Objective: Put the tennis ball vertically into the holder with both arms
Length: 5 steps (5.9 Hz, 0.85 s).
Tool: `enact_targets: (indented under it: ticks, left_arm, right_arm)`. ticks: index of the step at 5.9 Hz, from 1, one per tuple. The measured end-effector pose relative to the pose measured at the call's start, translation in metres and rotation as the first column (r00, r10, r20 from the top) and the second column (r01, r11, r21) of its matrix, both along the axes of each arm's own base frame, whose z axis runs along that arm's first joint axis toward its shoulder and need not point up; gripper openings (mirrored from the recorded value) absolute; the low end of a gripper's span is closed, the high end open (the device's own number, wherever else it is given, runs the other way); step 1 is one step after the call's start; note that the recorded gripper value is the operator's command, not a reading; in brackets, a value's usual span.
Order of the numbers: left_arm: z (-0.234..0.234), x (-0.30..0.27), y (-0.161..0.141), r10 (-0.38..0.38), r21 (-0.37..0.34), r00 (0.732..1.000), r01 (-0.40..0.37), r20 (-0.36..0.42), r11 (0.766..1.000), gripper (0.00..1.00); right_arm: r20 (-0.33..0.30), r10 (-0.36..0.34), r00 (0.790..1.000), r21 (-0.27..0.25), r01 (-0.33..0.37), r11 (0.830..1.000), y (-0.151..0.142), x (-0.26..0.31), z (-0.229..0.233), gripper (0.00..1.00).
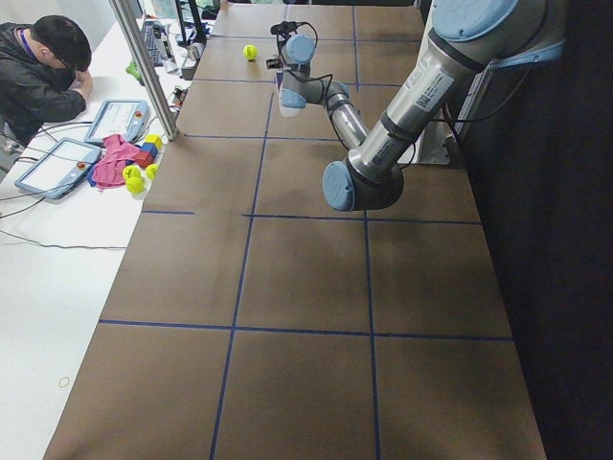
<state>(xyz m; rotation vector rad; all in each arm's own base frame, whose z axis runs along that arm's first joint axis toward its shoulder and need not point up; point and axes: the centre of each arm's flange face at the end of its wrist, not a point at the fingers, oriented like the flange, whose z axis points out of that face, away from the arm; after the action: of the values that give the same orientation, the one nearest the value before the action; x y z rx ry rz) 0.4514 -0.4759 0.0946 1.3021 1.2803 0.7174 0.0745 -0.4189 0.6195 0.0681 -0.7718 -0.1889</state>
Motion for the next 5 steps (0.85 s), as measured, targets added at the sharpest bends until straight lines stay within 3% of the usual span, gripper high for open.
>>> enact_targets:
  ticks: [3, 5]
  left_arm:
    - [0.074, 0.038, 0.013, -0.073, 0.065, 0.973, 0.09, -0.218, 0.994, 0.66]
    - [0.122, 0.074, 0.023, -0.103, 0.051, 0.955, 0.122, -0.277, 0.991, 0.67]
  right_arm:
    - [0.0, 0.0, 1.0, -0.001, 0.0, 1.0, 0.0, 0.0, 0.0, 1.0]
    - [0.0, 0.0, 1.0, -0.001, 0.0, 1.0, 0.0, 0.0, 0.0, 1.0]
